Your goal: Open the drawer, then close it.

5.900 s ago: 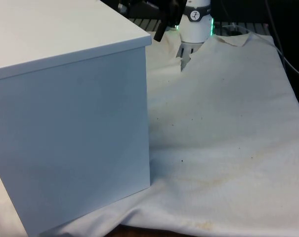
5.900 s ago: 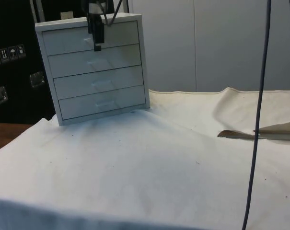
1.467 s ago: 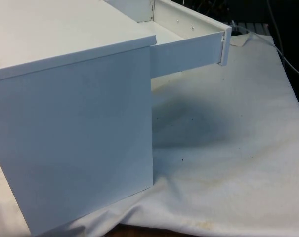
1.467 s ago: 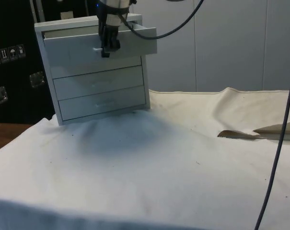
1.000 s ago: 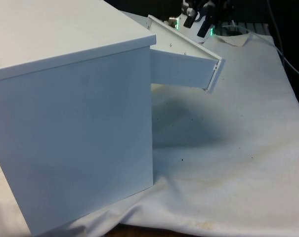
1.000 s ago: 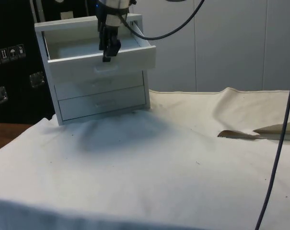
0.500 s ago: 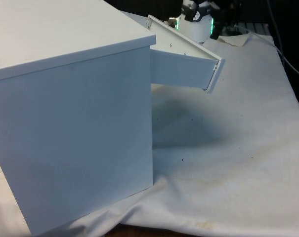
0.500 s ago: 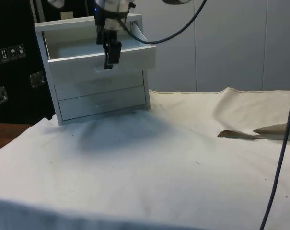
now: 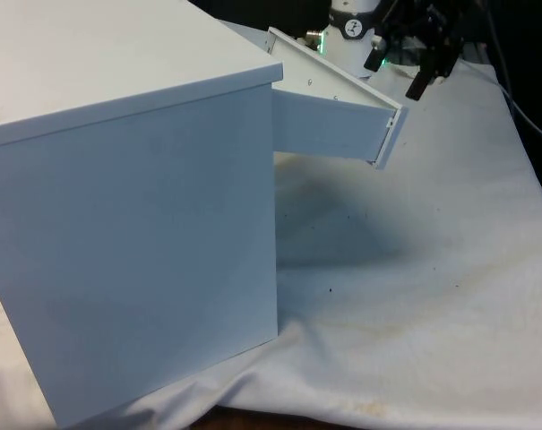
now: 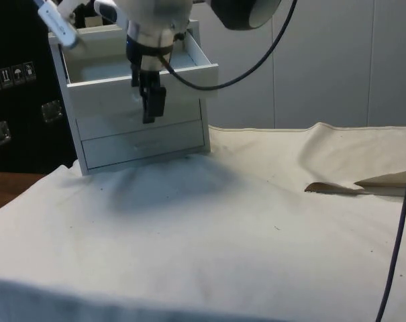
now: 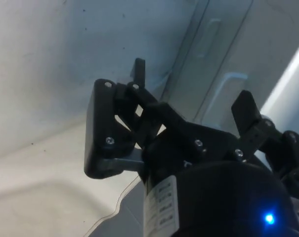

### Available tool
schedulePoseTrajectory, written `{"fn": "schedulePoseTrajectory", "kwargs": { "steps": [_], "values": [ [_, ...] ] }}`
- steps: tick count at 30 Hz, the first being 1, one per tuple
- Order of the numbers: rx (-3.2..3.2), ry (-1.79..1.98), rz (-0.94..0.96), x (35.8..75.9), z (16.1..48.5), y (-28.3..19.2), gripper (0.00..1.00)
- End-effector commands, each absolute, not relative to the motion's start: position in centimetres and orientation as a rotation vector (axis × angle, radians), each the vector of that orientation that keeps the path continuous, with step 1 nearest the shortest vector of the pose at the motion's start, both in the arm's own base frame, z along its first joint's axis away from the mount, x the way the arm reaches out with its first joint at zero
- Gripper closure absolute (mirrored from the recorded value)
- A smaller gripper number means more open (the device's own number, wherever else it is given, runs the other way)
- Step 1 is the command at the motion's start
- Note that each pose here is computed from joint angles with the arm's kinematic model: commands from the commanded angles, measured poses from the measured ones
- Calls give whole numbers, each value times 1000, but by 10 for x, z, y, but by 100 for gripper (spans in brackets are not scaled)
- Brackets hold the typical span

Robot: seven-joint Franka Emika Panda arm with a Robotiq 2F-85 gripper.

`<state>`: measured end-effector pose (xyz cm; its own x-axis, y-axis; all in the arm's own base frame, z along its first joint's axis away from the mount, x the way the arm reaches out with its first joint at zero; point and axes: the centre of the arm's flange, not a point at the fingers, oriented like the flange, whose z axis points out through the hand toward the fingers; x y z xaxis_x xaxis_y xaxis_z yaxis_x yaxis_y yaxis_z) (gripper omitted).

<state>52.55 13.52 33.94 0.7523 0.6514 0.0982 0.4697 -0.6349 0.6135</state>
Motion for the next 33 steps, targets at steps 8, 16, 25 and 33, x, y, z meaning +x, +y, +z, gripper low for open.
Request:
{"fn": "schedulePoseTrajectory", "kwargs": {
  "steps": [8,16,25,33],
  "values": [
    [2362,830,414,522,333,130,34],
    [2363,828,410,521,332,129,75],
    [2337,814,384,523,335,117,100],
    [2299,795,357,524,340,101,100]
  ]
}}
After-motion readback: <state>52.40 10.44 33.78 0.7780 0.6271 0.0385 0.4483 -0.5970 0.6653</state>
